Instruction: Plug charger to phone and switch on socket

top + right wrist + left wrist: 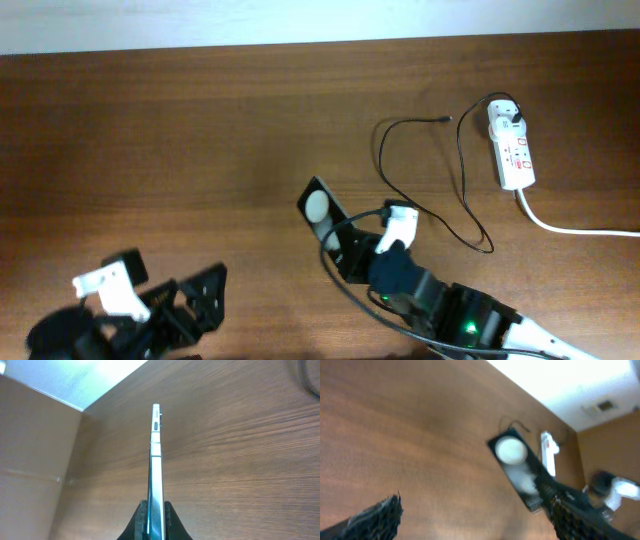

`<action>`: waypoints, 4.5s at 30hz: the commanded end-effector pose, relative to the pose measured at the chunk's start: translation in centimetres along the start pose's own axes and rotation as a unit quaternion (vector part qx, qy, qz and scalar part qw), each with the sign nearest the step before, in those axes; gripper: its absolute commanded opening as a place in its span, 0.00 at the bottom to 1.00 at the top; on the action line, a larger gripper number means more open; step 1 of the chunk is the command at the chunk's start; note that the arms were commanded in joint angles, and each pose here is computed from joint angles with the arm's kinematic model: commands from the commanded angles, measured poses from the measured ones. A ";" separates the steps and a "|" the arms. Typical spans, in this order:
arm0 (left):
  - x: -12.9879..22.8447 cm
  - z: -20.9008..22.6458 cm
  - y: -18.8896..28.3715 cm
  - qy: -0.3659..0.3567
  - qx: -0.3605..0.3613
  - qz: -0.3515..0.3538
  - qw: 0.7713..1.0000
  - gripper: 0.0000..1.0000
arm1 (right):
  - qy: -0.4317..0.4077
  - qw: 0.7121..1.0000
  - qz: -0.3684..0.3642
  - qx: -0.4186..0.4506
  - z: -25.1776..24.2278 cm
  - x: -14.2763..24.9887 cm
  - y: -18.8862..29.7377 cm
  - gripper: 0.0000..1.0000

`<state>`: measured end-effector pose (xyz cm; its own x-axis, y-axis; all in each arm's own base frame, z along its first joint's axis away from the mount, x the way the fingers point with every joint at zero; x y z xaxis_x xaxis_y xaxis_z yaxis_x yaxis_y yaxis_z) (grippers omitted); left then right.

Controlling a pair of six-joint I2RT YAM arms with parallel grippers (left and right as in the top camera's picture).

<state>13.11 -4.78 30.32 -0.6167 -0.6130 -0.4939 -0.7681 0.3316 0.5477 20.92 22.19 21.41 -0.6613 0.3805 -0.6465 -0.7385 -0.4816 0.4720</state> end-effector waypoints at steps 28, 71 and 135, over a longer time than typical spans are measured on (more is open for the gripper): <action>4.1 -0.5 -21.1 0.411 0.146 0.327 0.838 0.56 | -0.371 0.904 0.186 -0.104 4.3 2.4 -5.3 0.04; -1.3 -4.2 -23.8 0.283 0.283 0.501 0.767 0.00 | -0.154 0.914 0.068 0.369 -14.1 -4.2 4.8 0.83; -1.5 -4.2 -24.1 0.286 0.283 0.491 0.773 0.00 | -0.097 0.867 0.287 0.395 -19.9 -8.3 -19.2 0.04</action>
<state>33.08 -14.92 20.17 -0.8799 -0.0397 0.4735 -0.0402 0.9992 0.0091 43.99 12.81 2.43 -0.8722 0.4832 -0.0766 -0.0703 0.0311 0.9970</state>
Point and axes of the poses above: each gripper's point midway between its finger pads, its own y axis back along the fingers, its own z axis along the line the jaws close on, x = y × z, the point moved 2 cm from there along y, back along the fingers, and after that the axes turned 7 degrees about y, right-handed, at the moved point
